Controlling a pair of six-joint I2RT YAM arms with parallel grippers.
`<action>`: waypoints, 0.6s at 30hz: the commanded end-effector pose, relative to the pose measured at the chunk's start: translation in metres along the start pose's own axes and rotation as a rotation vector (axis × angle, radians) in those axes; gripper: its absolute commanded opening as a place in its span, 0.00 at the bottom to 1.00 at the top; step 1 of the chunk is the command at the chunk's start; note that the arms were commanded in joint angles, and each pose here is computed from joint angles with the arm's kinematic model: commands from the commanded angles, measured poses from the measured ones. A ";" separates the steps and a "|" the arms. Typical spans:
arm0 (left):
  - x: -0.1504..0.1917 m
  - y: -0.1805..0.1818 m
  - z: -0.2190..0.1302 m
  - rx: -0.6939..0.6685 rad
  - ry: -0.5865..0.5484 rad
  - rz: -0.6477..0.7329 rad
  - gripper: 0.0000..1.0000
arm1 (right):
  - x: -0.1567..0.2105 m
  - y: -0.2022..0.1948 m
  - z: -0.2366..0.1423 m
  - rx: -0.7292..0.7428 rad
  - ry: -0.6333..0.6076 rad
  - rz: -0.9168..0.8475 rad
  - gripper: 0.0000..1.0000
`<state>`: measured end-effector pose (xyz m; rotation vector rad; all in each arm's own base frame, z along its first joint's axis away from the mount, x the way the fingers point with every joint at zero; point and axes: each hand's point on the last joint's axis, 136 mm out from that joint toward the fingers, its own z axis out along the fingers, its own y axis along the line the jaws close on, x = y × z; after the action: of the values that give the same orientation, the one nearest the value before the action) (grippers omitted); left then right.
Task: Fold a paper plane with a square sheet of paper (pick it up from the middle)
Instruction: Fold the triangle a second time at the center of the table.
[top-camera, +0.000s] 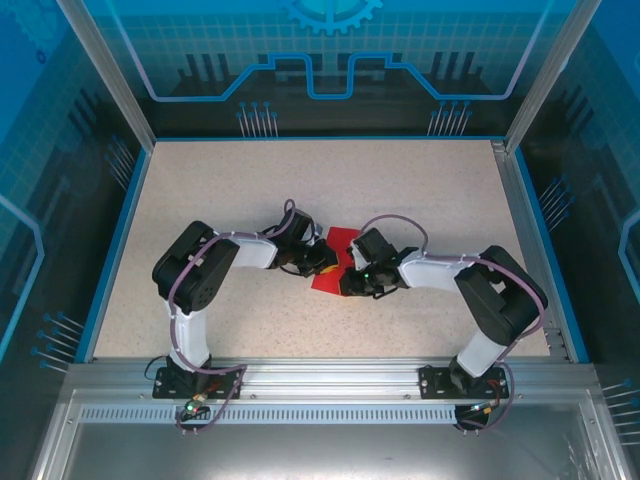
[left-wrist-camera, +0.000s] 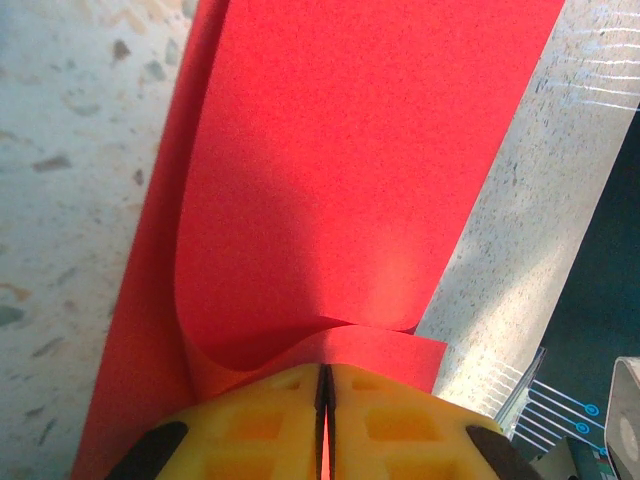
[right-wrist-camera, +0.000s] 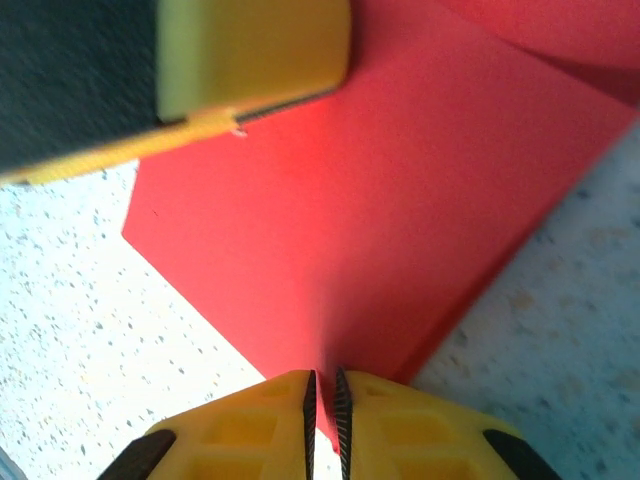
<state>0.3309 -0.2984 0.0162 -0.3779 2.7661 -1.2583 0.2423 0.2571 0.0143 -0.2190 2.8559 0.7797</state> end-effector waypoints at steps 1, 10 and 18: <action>0.006 0.033 0.006 -0.108 0.020 -0.034 0.13 | 0.013 -0.012 -0.008 0.052 0.042 0.018 0.18; 0.008 0.034 0.007 -0.103 0.028 -0.036 0.13 | -0.013 0.040 -0.023 -0.082 -0.049 -0.022 0.18; 0.009 0.036 0.009 -0.105 0.039 -0.043 0.13 | -0.021 0.042 -0.011 -0.055 -0.057 -0.012 0.14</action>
<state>0.3308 -0.2986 0.0159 -0.3561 2.7651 -1.2561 0.2513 0.2855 0.0502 -0.2416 2.7746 0.8595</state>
